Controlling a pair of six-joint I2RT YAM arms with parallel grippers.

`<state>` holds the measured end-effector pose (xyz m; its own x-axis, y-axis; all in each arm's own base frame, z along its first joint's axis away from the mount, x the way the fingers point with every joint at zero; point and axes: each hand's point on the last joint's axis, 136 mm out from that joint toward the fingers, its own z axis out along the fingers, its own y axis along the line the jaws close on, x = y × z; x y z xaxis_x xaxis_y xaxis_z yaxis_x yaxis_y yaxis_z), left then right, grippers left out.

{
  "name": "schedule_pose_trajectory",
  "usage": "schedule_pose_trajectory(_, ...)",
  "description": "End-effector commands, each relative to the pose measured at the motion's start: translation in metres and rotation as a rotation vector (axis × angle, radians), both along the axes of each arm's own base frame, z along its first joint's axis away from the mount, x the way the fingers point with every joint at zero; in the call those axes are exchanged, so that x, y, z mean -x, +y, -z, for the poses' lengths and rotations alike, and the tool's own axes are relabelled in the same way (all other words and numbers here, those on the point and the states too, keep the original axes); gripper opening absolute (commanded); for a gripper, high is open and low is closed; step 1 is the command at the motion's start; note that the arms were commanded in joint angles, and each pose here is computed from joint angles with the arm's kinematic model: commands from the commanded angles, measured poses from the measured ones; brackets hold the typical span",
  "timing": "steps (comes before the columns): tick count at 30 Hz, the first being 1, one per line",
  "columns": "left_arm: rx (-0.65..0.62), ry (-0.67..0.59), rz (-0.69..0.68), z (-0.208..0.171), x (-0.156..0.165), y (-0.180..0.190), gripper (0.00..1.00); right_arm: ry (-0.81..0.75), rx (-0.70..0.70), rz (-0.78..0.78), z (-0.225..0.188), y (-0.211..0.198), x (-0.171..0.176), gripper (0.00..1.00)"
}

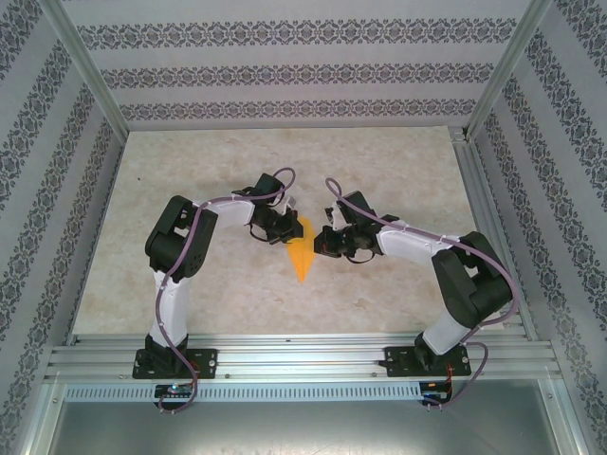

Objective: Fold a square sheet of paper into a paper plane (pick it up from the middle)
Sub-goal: Fourth fold the wing at the center of the table.

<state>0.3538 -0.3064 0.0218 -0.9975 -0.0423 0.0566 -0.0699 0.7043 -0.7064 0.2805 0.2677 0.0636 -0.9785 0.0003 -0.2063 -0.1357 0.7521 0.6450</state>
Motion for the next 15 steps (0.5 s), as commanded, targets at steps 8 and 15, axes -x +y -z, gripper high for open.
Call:
schedule_pose_trajectory(8,-0.023,0.000,-0.014,0.001,0.001,0.002,0.01,0.047,-0.103,-0.020,0.021,0.052,0.002,0.00)
schedule_pose_trajectory(15,-0.032,-0.005,-0.007,0.001,0.002,0.003,0.01,0.107,0.008,-0.016,0.060,0.047,0.016,0.00)
